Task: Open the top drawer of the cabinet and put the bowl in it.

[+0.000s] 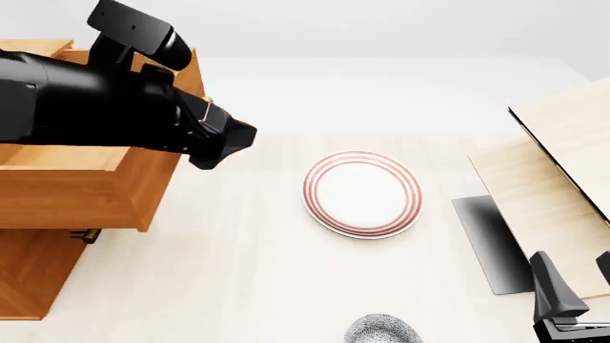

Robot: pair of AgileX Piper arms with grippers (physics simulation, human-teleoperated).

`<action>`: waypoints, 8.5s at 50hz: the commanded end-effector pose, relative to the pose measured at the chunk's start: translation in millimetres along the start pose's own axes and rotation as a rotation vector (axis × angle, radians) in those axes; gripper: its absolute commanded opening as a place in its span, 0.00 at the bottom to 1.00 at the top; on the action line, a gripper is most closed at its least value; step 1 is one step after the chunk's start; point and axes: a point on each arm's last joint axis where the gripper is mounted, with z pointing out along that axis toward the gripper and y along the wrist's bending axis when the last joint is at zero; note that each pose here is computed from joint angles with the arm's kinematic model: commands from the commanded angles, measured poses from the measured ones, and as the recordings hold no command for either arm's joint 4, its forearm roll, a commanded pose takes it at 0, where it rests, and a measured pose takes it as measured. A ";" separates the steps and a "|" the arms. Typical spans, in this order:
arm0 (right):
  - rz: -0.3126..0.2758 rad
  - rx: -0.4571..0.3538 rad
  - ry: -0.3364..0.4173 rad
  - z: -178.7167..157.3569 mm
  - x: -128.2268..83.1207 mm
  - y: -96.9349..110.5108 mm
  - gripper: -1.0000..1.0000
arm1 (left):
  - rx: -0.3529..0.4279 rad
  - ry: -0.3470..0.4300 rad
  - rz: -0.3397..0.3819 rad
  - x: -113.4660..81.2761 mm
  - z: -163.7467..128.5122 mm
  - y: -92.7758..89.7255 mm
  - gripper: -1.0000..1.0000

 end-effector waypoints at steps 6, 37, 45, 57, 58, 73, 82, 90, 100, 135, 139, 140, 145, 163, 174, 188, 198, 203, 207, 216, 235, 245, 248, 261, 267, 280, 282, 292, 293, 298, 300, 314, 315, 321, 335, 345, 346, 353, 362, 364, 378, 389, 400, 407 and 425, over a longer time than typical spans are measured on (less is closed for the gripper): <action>0.000 0.000 0.000 0.0 0.2 0.0 1.00 | 0.078 0.044 0.007 23.0 28.4 -24.3 1.00; 0.000 0.000 0.000 0.0 0.2 0.0 1.00 | 0.196 0.093 -0.052 54.6 92.5 -74.1 1.00; 0.000 0.000 0.000 0.0 0.2 0.0 1.00 | 0.232 0.125 -0.079 72.4 118.6 -94.8 1.00; 0.001 0.000 0.000 0.0 0.2 0.0 1.00 | 0.232 0.146 -0.107 85.1 124.6 -96.9 1.00; 0.000 0.000 0.000 0.0 0.2 0.0 1.00 | 0.229 0.149 -0.105 86.8 125.1 -96.0 1.00; 0.000 0.000 0.000 0.0 0.2 0.0 1.00 | 0.257 0.240 -0.155 115.9 157.9 -124.3 1.00; 0.000 0.000 0.000 0.0 0.2 0.0 1.00 | 0.268 0.262 -0.160 119.8 165.6 -135.2 1.00; 0.000 0.000 0.000 0.0 0.2 0.0 1.00 | 0.272 0.285 -0.171 126.9 173.8 -142.9 1.00; 0.000 0.000 0.000 0.0 0.2 0.0 1.00 | 0.267 0.310 -0.190 139.5 182.9 -146.4 1.00; 0.000 0.000 0.000 0.0 0.2 0.0 1.00 | 0.263 0.387 -0.228 173.1 209.5 -166.2 1.00; 0.000 0.000 0.000 0.0 0.2 0.0 1.00 | 0.261 0.398 -0.228 177.8 212.5 -168.1 1.00; 0.001 0.000 0.000 0.0 0.2 0.0 1.00 | 0.260 0.399 -0.231 178.8 212.8 -168.2 1.00; 0.000 0.000 0.000 0.0 0.2 0.0 1.00 | 0.258 0.406 -0.236 182.0 213.6 -168.7 1.00; 0.000 0.000 0.000 0.0 0.2 0.0 1.00 | 0.254 0.433 -0.247 196.1 222.4 -175.2 1.00; 0.000 0.000 0.000 0.0 0.2 0.0 1.00 | 0.256 0.447 -0.256 204.1 227.2 -181.6 1.00; 0.000 0.000 0.000 0.0 0.2 0.0 1.00 | 0.255 0.434 -0.254 201.5 223.5 -175.6 0.00; 0.000 0.000 0.000 0.0 0.2 0.0 1.00 | 0.273 0.396 -0.253 187.4 214.6 -175.1 0.00; 0.000 0.000 0.000 0.0 0.2 0.0 1.00 | 0.286 0.376 -0.263 180.0 209.3 -177.2 0.00; 0.000 0.000 0.000 0.0 0.2 0.0 1.00 | 0.297 0.350 -0.271 171.1 202.0 -176.3 0.00; 0.000 0.000 0.000 0.0 0.2 0.0 1.00 | 0.305 0.321 -0.262 153.8 193.3 -173.3 0.00; 0.000 0.000 0.000 0.0 0.2 0.0 1.00 | 0.289 0.263 -0.290 119.3 171.3 -152.5 0.00; 0.000 0.000 0.000 0.0 0.2 0.0 1.00 | 0.256 0.242 -0.304 105.1 160.0 -131.8 0.00; 0.000 0.000 0.000 0.0 0.2 0.0 1.00 | 0.249 0.238 -0.310 100.8 157.0 -127.7 0.00; 0.000 0.000 0.000 0.0 0.2 0.0 1.00 | 0.208 0.195 -0.322 73.5 135.4 -101.1 0.00; 0.001 0.000 0.000 0.0 0.2 0.0 1.00 | 0.191 0.172 -0.324 57.1 124.5 -90.4 0.00; 0.000 0.000 0.000 0.0 0.2 0.0 1.00 | 0.163 0.160 -0.330 36.5 122.6 -78.7 0.00; 0.000 0.000 0.000 0.0 0.2 0.0 1.00 | 0.156 0.153 -0.336 32.9 120.6 -75.1 0.00; 0.001 0.000 0.000 0.0 0.2 0.0 1.00 | 0.134 0.140 -0.333 8.2 115.7 -65.2 0.00; 0.000 0.000 0.000 0.0 0.2 0.0 1.00 | 0.130 0.135 -0.335 2.3 114.6 -63.1 0.00; 0.000 0.000 0.000 0.0 0.2 0.0 1.00 | 0.118 0.124 -0.330 -11.8 112.1 -57.5 0.00; 0.001 0.000 0.000 0.0 0.2 0.0 1.00 | 0.113 0.123 -0.329 -16.0 111.9 -55.2 0.00; 0.000 0.000 0.000 0.0 0.2 0.0 1.00 | 0.093 0.099 -0.324 -54.3 110.8 -45.1 0.00; 0.000 0.000 0.000 0.0 0.2 0.0 1.00 | 0.093 0.099 -0.324 -54.4 110.8 -45.1 0.00; 0.001 0.000 0.000 0.0 0.2 0.0 1.00 | 0.071 0.072 -0.326 -73.9 101.7 -32.5 0.00; 0.000 0.000 0.000 0.0 0.2 0.0 1.00 | 0.021 0.020 -0.328 -102.7 77.9 -5.9 0.00; -0.001 -0.001 0.000 0.0 0.2 0.0 1.00 | -0.005 0.012 -0.330 -113.8 73.0 6.5 0.00; 0.000 0.000 0.000 0.0 0.2 0.0 1.00 | -0.011 0.011 -0.334 -114.1 72.3 9.1 0.00; 0.000 0.000 0.000 0.0 0.2 0.0 1.00 | -0.040 -0.006 -0.355 -118.6 64.2 22.0 0.00; 0.000 0.000 0.000 0.0 0.2 0.0 1.00 | -0.079 -0.002 -0.383 -113.4 60.3 37.9 0.00; 0.001 0.001 0.000 0.0 0.3 0.0 1.00 | -0.091 -0.002 -0.394 -110.4 57.6 42.4 0.00; 0.000 0.000 0.000 0.0 0.2 0.0 1.00 | -0.171 -0.022 -0.461 -91.7 31.0 69.1 0.00; 0.000 0.000 0.000 0.0 0.2 0.0 1.00 | -0.204 -0.040 -0.493 -83.1 18.1 78.6 0.00; 0.001 0.000 0.000 0.0 0.2 0.0 1.00 | -0.245 -0.058 -0.533 -69.3 -3.3 86.2 0.00; 0.000 0.000 0.000 0.0 0.2 0.0 1.00 | -0.259 -0.067 -0.555 -64.3 -12.1 88.0 0.00; 0.000 0.000 0.000 0.0 0.2 0.0 1.00 | -0.319 -0.117 -0.612 -51.8 -43.4 96.6 0.00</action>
